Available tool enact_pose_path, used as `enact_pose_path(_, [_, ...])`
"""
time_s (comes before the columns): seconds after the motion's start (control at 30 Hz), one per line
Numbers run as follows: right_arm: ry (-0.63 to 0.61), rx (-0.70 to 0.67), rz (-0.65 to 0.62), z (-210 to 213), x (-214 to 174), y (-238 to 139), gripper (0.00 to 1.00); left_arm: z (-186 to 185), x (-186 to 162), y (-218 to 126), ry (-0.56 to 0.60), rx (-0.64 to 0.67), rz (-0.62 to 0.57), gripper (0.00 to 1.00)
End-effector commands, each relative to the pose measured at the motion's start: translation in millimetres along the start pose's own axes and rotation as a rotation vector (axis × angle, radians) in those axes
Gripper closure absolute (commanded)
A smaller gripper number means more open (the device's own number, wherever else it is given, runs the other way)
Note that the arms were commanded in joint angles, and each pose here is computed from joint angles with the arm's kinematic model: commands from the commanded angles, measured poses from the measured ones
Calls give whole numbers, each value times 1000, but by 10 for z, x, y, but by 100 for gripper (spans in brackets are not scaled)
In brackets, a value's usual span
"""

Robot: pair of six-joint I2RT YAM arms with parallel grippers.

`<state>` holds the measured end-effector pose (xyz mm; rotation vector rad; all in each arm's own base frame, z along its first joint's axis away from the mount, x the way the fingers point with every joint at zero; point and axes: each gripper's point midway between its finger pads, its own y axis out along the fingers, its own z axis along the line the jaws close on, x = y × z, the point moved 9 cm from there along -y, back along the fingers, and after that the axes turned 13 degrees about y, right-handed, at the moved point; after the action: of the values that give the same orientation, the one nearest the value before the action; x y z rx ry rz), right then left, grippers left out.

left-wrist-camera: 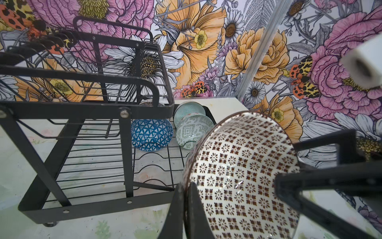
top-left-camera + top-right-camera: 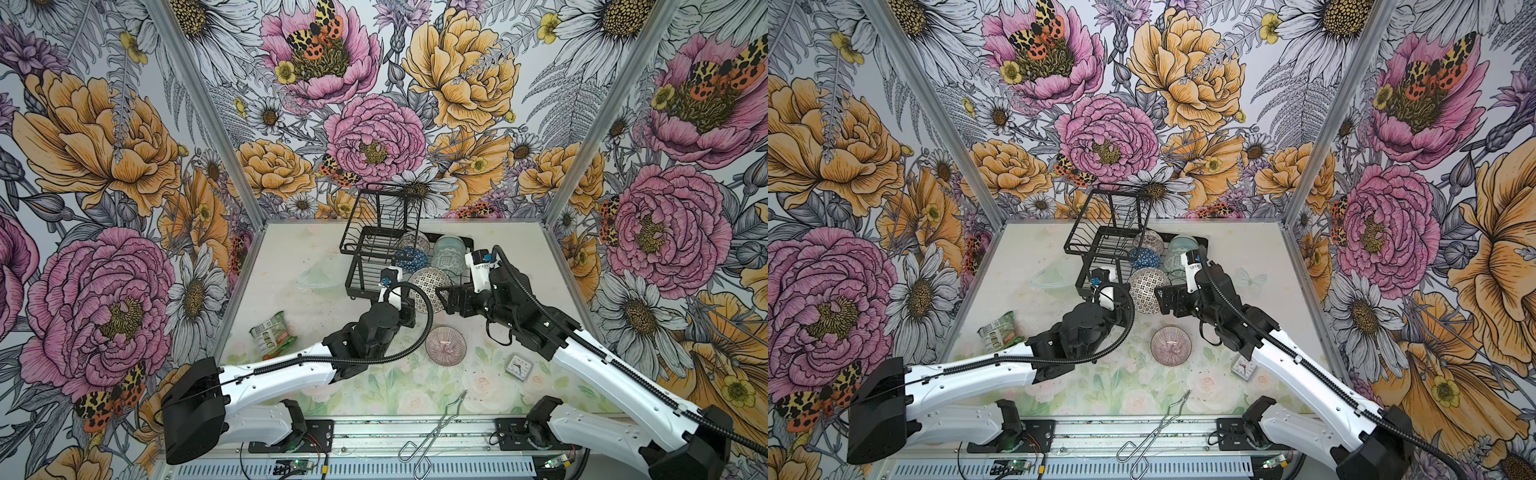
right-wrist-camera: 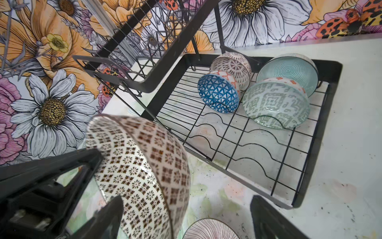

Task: Load the bowls into the dish rack
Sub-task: 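Lift the brown-patterned bowl with left gripper while right gripper grasps its rim, then carry the brown-patterned bowl with right gripper toward the rack while left gripper releases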

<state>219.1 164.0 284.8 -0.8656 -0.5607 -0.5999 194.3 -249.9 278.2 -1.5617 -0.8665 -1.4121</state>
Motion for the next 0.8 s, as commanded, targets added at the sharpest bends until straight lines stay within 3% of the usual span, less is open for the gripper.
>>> enact_pose_path(0.0, [41, -12, -121, 125, 237, -19, 7, 4, 224, -39, -86, 26, -146, 100])
enact_pose_path(0.33, [90, 10, -142, 171, 261, 183, 30, -63, 220, -29, -84, -1, -194, 100])
enact_pose_path(0.5, [91, 30, -109, 208, 256, 283, 53, -95, 245, -25, -85, -20, -208, 100])
enact_pose_path(0.77, [87, 31, -114, 215, 268, 277, 76, -64, 235, -26, -80, -10, -204, 100])
